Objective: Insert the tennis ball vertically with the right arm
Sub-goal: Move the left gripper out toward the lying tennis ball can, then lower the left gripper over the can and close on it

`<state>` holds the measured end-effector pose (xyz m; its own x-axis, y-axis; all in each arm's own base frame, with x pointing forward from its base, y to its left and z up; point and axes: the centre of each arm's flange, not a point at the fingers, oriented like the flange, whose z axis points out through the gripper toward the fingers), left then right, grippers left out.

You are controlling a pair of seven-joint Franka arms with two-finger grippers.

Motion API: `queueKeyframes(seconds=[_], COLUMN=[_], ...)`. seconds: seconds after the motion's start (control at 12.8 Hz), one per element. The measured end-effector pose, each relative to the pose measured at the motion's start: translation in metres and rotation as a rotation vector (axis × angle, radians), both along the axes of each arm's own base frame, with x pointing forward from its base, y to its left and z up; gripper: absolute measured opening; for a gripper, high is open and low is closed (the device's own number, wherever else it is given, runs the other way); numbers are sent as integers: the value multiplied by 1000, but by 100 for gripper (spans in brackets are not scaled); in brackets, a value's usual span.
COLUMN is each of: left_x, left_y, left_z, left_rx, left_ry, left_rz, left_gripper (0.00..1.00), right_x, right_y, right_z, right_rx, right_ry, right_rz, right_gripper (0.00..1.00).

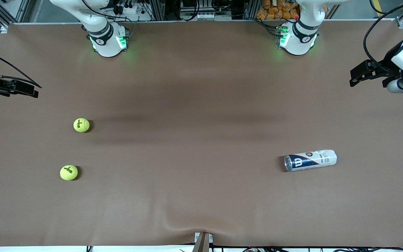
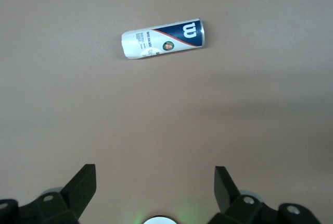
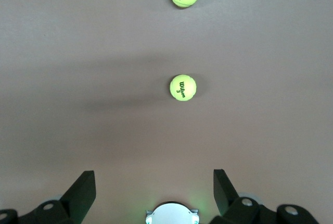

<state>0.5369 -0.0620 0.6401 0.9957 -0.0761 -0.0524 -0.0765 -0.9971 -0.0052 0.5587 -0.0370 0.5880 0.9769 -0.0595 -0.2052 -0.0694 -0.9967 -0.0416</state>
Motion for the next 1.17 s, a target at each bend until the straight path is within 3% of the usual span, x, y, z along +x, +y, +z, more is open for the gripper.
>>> queueKeyframes(seconds=[0.47, 0.62, 0.78, 0.94, 1.01, 1.17], left_x=[0, -1, -2, 1, 3, 4], left_y=[-3, -7, -21, -38, -49, -80], left_z=[-2, -3, -7, -27, -46, -92], left_rx=[-1, -1, 0, 3, 25, 127], left_ry=[12, 14, 24, 67, 101, 161], left_rz=[-94, -110, -136, -169, -196, -281], left_gripper=[100, 100, 100, 100, 100, 100], right_x=[-10, -16, -23, -27, -27, -28], right_y=[-2, -7, -15, -22, -21, -9], right_z=[3, 12, 26, 45, 56, 67], right_rx=[41, 40, 38, 25, 5, -30], right_ry=[44, 35, 7, -67, -114, -162], right_rz=[-12, -20, -36, -46, -43, -27], right_gripper=[100, 100, 100, 100, 100, 100])
